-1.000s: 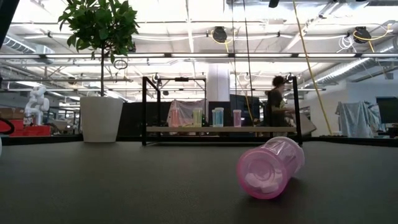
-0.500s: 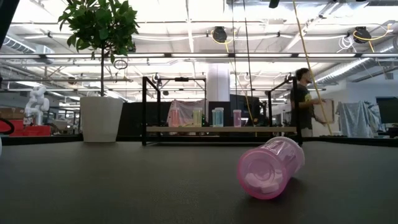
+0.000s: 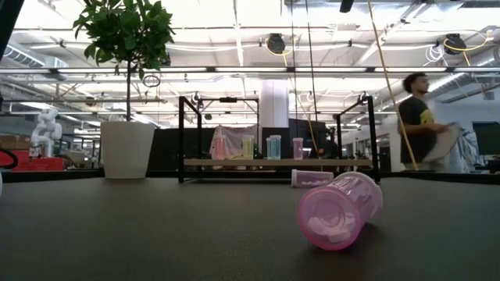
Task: Pick and place medicine bottles onto shelf by color
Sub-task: Put the right violet pill bottle on the shelf aligned with the other violet pill bottle, then put the top violet pill bottle on the shelf aligned with the other violet pill bottle
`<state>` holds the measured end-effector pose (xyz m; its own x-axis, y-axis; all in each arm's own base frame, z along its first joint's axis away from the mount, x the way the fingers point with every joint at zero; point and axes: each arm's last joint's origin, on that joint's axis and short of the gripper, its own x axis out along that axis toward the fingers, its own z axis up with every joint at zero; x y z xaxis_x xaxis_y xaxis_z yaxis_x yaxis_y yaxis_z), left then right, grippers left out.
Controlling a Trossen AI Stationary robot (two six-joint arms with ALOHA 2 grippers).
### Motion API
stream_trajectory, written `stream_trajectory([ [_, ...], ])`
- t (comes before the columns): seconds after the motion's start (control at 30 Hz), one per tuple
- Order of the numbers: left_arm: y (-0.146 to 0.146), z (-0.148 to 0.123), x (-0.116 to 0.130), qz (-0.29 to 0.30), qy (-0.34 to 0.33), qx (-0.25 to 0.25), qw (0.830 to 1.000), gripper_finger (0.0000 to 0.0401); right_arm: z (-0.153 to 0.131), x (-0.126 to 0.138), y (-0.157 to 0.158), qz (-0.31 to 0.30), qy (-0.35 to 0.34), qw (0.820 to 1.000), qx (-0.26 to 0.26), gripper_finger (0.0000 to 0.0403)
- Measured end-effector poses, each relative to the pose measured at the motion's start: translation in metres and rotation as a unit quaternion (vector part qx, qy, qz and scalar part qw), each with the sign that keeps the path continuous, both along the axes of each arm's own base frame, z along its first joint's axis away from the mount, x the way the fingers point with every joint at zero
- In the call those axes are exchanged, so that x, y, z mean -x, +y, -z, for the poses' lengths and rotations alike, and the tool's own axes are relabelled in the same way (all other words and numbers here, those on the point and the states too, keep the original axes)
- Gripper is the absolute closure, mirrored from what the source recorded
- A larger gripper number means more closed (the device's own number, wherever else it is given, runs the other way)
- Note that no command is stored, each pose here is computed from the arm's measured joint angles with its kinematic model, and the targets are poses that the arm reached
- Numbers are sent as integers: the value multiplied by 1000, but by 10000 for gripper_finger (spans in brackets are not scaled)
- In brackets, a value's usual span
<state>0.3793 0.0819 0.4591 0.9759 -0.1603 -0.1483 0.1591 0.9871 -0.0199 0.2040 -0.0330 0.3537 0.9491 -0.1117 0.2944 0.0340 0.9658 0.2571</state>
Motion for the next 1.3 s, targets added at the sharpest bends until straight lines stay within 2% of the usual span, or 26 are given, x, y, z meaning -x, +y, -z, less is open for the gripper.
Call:
stream_trajectory([
  [0.07,0,1,2,-10,12,-6,1000,365,5,1,0,1,36,999,-6,277],
  [0.17,0,5,4,-26,40,-11,999,344,28,1,-1,28,157,987,-30,273],
  [0.23,1,10,4,-33,58,-10,998,320,52,-1,-1,43,267,962,-44,270],
  [0.33,2,11,4,-57,66,-15,996,276,91,-8,2,48,416,907,-50,262],
  [0.4,3,11,4,-77,68,-31,994,247,114,-17,4,38,470,881,-41,253],
  [0.53,6,12,5,-117,72,-55,989,199,150,-38,3,23,535,845,-19,221],
  [0.63,7,12,5,-124,75,-56,988,177,172,-48,2,-21,566,824,-21,195],
  [0.73,7,14,6,-123,85,-59,987,167,185,-58,4,-66,565,822,-27,178],
  [0.83,7,15,6,-121,91,-68,986,165,197,-65,9,-90,570,816,-5,173],
  [1.07,7,15,6,-122,91,-69,986,164,220,-72,4,-42,603,796,31,187],
  [1.3,7,15,6,-122,91,-69,986,164,231,-73,4,-44,619,784,28,229],
])
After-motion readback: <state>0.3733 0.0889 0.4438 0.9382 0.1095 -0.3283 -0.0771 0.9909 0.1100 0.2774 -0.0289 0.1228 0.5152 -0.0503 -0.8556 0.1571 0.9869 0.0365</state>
